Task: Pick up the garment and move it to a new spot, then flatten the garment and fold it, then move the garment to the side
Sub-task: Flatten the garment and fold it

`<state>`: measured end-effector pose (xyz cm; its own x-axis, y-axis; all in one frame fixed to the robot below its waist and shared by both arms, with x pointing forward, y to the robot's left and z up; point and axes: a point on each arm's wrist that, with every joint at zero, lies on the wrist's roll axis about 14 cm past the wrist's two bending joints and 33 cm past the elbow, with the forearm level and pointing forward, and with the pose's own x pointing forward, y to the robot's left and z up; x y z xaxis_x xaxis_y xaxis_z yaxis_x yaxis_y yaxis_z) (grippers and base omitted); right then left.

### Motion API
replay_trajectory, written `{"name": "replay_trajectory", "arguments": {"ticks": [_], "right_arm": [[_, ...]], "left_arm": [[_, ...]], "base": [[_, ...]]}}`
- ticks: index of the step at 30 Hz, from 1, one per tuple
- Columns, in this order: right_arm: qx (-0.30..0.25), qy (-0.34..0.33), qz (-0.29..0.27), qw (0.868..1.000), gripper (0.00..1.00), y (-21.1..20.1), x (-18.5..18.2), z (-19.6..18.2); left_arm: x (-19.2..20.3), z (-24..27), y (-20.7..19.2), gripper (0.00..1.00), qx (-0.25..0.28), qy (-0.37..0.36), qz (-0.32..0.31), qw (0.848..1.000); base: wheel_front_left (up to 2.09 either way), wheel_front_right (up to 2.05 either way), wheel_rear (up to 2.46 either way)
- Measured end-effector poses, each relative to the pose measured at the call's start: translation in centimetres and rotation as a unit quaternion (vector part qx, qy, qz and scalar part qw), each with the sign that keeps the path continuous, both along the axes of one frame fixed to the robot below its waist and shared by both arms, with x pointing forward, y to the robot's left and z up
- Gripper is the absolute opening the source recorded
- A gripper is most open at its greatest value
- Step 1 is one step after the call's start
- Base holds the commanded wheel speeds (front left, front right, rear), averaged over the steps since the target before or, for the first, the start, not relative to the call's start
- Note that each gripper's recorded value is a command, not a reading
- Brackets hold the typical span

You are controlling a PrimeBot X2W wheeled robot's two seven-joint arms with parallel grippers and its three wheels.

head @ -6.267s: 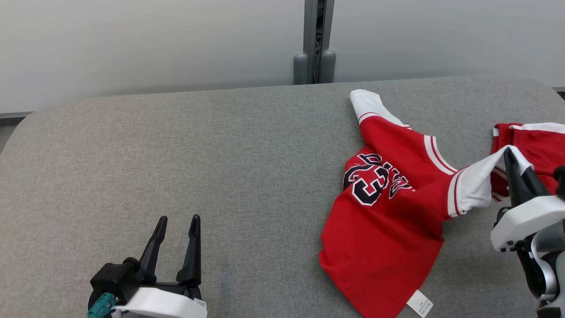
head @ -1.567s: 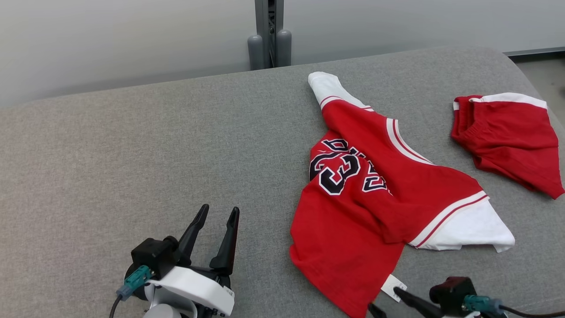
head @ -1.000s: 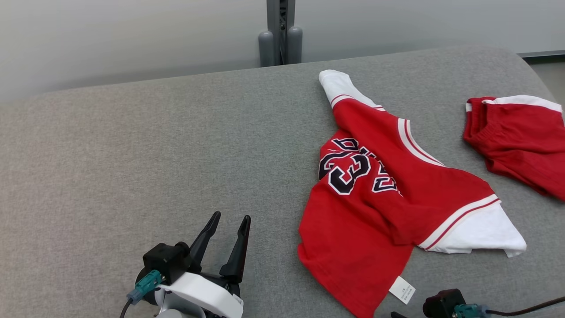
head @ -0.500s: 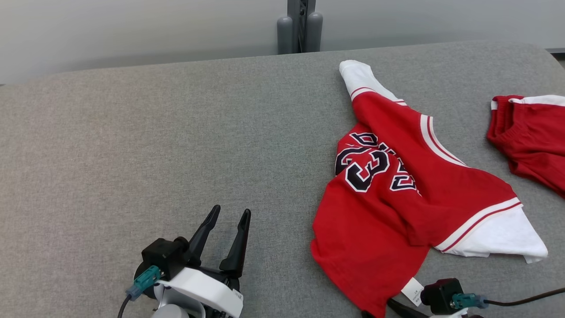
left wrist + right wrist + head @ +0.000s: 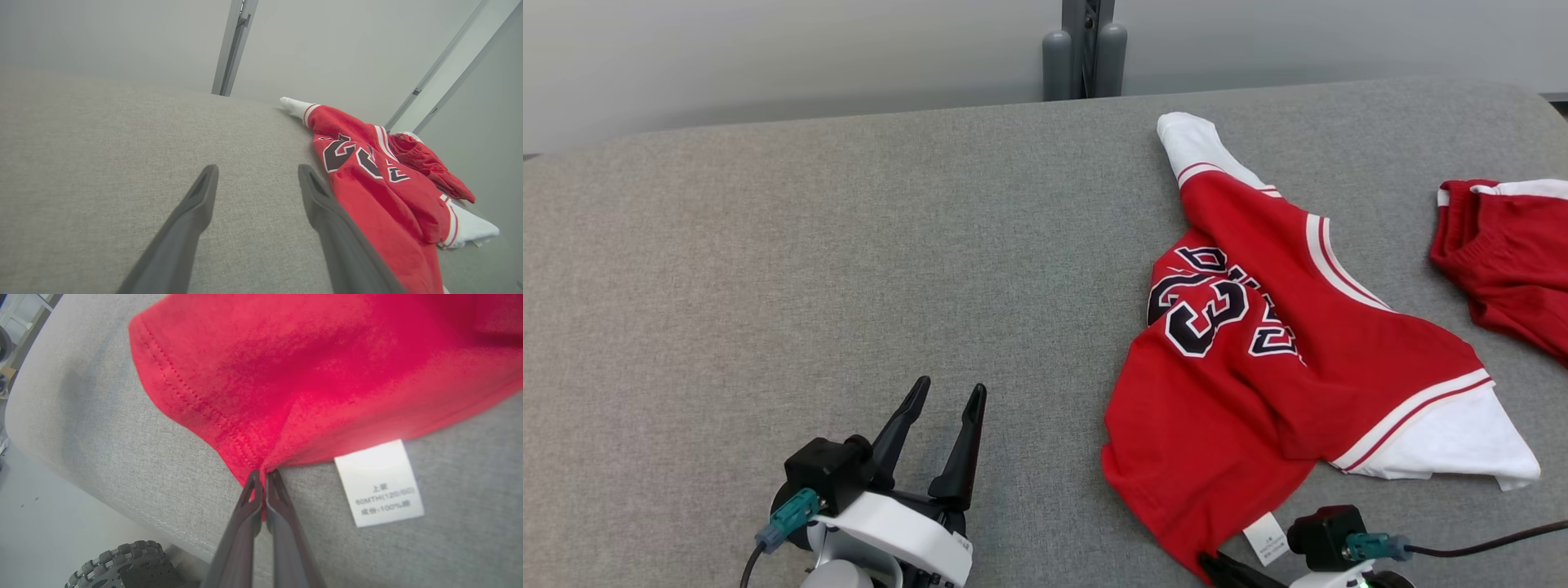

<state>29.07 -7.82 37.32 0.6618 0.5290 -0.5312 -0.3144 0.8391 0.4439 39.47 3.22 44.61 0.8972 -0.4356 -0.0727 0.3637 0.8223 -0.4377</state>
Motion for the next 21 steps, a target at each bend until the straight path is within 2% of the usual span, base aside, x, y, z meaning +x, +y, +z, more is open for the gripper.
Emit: {"name": "replay_trajectory", "arguments": {"ticks": [9,21], "right_arm": [[0.037,-0.081,0.041,0.995,0.00,3.1,2.3,4.8],[0.078,-0.176,0.140,0.971,0.00,10.5,6.1,11.2]], "left_arm": [[-0.5,1.4,0.4,1.00,-0.006,-0.016,0.007,1.000],[-0.5,3.5,4.3,1.00,-0.015,-0.043,0.072,0.996]], "base": [[0.00,0.00,0.00],[0.00,0.00,0.00]]}}
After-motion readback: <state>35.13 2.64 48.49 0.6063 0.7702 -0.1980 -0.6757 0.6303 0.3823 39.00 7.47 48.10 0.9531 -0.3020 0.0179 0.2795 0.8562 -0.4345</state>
